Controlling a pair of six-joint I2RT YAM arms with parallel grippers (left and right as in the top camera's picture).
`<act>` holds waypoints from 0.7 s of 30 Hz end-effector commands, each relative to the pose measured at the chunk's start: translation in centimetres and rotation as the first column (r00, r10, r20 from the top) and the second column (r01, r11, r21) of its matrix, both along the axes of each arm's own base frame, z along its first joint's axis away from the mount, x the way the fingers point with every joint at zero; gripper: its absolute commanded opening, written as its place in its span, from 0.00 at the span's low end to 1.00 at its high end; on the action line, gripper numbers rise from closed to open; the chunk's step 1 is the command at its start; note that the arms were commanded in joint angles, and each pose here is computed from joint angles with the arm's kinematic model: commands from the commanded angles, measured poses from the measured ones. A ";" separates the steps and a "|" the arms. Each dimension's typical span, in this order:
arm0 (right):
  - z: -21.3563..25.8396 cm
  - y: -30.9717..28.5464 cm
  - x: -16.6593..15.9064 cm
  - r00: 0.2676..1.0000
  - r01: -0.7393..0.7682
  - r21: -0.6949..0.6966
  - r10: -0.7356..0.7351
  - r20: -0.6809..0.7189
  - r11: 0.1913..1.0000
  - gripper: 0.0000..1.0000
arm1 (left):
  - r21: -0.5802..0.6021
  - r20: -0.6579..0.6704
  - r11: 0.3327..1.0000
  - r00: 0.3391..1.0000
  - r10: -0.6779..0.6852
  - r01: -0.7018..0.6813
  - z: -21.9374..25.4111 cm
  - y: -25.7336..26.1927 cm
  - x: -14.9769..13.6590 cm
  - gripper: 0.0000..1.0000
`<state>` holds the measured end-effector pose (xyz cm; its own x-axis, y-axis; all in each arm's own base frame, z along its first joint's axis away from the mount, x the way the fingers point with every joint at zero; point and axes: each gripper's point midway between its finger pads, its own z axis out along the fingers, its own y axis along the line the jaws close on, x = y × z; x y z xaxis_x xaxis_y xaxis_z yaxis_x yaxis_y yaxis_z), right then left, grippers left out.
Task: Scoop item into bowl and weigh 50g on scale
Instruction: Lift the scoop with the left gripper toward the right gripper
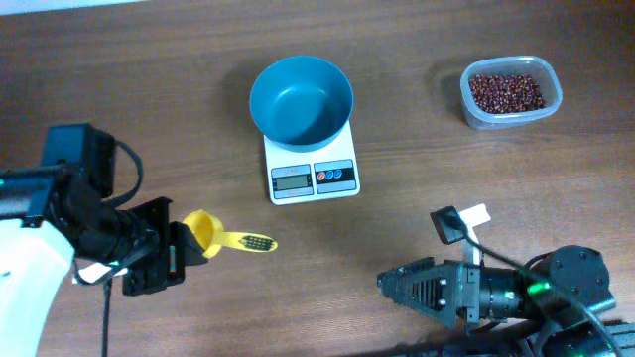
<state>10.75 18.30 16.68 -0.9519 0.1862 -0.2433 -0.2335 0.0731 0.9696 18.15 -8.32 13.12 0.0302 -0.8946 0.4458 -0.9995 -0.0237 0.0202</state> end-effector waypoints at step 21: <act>3.9 0.7 4.3 0.987 0.057 -0.152 -0.078 -0.138 0.987 0.99 | 0.008 0.042 0.992 0.991 -0.128 0.128 -0.4 -3.6 -0.1 0.00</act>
<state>15.54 18.23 18.93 -0.9567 0.2710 -0.1064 -0.0415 0.2348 0.9712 18.11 -12.05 13.02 -0.1410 -0.8826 0.4485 -0.9897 0.1366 -0.0424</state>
